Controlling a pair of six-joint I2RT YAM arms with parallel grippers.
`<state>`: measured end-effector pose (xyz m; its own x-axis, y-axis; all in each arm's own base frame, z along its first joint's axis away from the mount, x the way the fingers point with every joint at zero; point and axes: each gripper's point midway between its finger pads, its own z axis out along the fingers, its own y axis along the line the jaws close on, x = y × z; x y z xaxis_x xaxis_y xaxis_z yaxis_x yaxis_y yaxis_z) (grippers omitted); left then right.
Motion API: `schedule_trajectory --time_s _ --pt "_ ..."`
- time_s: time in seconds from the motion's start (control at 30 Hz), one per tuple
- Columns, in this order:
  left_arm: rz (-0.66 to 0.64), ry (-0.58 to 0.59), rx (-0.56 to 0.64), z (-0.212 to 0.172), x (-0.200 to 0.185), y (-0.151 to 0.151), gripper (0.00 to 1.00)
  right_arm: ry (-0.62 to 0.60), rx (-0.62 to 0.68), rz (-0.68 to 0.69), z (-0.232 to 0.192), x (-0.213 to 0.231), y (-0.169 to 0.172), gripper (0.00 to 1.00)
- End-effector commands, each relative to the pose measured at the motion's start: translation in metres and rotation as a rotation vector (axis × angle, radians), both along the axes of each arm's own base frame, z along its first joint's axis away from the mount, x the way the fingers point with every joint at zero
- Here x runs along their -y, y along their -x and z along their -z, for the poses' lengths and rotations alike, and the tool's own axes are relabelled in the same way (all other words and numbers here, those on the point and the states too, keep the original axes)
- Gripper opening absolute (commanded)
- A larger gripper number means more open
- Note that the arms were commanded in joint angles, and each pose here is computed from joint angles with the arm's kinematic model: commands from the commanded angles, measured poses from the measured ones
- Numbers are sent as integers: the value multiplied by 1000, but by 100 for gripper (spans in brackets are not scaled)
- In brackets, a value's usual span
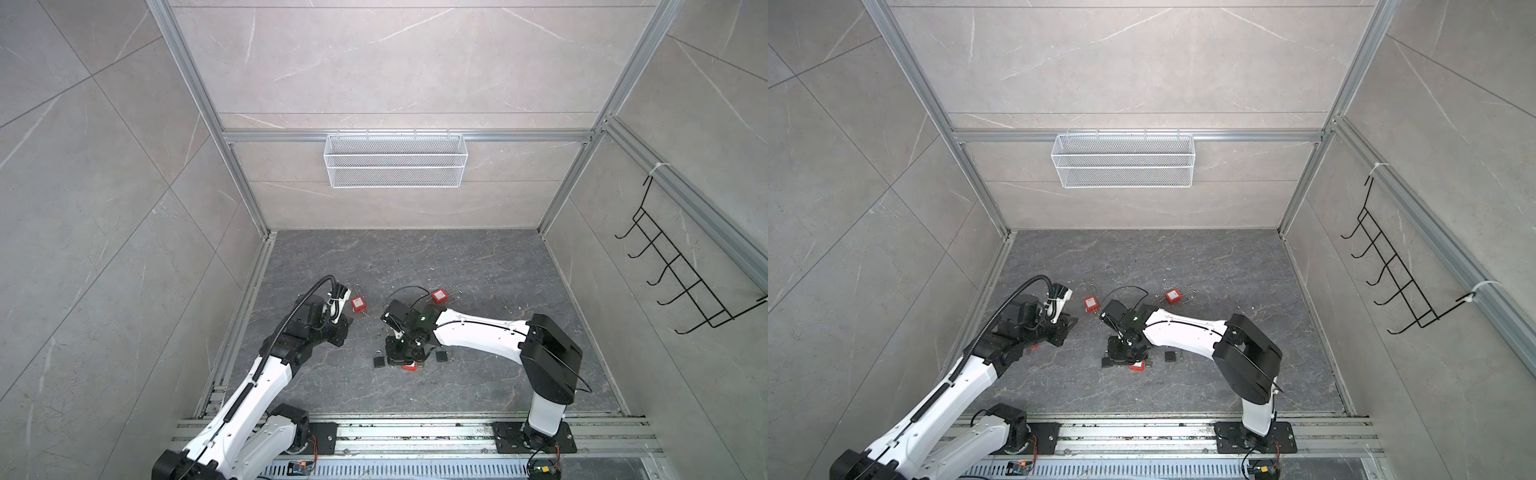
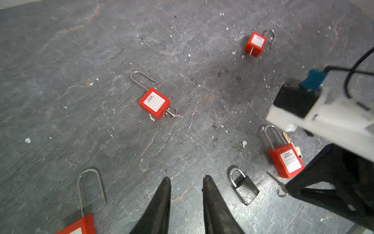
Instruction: Lock with the key
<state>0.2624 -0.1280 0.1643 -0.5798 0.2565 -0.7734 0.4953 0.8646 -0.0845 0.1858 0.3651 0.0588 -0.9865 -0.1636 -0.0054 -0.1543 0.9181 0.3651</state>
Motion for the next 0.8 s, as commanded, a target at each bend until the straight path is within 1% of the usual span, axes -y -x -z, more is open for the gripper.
schedule_trajectory --time_s 0.0,0.1,0.23,0.3,0.37,0.43,0.57,0.6,0.67,0.73,0.77 --pt "-85 52 38 -18 -8 -2 31 51 -40 -13 6 -2 1 0" --pt "-89 60 22 -19 -9 3 33 87 -54 -15 12 -3 -2 0" --pt "-94 65 0 -17 -9 6 33 98 -68 -27 16 -5 -2 5" --pt "-90 79 -15 -17 -7 7 36 111 -59 -23 15 -2 -4 13" --pt "-90 93 -30 -18 -5 9 40 122 -34 -16 10 1 -7 20" --pt "-86 107 -46 -20 -3 9 41 120 -1 -8 2 3 -11 26" --pt "-74 134 -74 -26 3 9 46 93 74 0 -20 3 -21 33" --pt "-66 146 -83 -29 6 9 49 93 102 11 -27 6 -25 36" --pt "-40 178 -94 -35 14 7 52 104 160 46 -39 16 -35 40" --pt "-16 210 -106 -39 22 4 54 102 186 107 -49 29 -46 43" --pt "-5 227 -113 -41 26 1 54 103 204 149 -54 38 -54 47"
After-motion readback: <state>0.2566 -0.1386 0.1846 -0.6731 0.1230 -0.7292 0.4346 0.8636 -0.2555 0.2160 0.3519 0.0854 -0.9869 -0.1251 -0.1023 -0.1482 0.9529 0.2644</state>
